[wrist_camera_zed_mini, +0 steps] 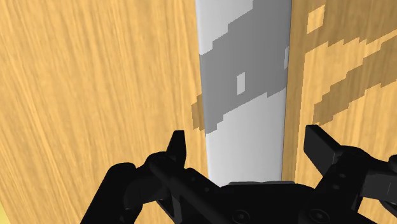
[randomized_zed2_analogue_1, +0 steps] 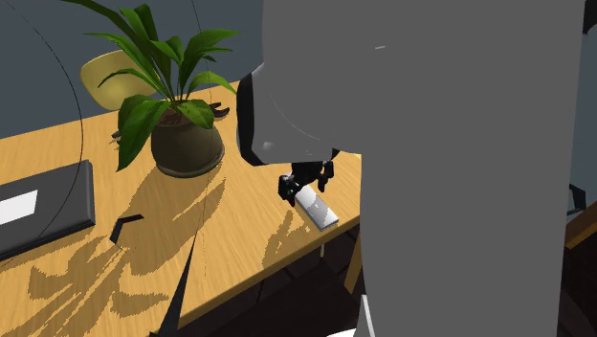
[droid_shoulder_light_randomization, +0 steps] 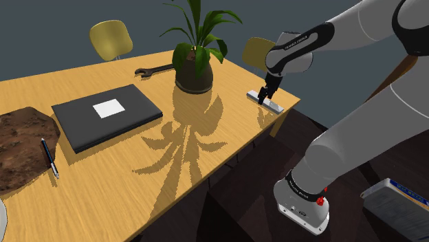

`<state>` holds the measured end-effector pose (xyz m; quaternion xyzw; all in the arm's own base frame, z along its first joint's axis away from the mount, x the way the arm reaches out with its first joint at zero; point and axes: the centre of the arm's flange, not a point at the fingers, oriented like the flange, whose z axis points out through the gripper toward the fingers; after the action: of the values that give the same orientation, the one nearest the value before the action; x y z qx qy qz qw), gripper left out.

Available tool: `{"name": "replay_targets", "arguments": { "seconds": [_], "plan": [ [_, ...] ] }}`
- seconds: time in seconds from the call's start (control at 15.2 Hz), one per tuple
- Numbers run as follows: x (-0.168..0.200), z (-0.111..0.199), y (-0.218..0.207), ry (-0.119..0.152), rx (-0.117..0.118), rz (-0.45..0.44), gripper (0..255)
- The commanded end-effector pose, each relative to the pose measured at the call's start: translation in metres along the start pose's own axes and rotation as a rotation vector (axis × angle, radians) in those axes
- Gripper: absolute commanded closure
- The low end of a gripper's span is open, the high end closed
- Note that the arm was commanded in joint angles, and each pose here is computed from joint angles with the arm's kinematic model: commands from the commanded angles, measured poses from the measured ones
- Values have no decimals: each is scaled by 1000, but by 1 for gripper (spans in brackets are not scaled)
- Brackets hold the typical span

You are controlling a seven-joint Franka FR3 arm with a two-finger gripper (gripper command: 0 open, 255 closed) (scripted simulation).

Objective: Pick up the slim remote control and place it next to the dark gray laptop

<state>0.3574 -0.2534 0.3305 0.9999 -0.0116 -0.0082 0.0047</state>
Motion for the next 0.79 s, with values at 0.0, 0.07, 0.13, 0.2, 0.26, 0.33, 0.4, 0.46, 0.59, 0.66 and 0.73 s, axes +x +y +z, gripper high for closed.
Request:
{"name": "replay_targets", "arguments": {
  "seconds": [0.0, 0.07, 0.13, 0.2, 0.26, 0.33, 0.4, 0.46, 0.59, 0.66, 0.73],
  "plan": [
    [0, 0, 0, 0, 0, 0, 0],
    [0, 0, 0, 0, 0, 0, 255],
    [0, 0, 0, 0, 0, 0, 255],
    [0, 0, 0, 0, 0, 0, 255],
    [0, 0, 0, 0, 0, 0, 255],
    [0, 0, 0, 0, 0, 0, 255],
    [0, 0, 0, 0, 0, 0, 255],
    [0, 0, 0, 0, 0, 0, 255],
    [0, 0, 0, 0, 0, 0, 255],
    [0, 0, 0, 0, 0, 0, 255],
    [0, -5, 0, 0, 0, 0, 255]
  ]
}}
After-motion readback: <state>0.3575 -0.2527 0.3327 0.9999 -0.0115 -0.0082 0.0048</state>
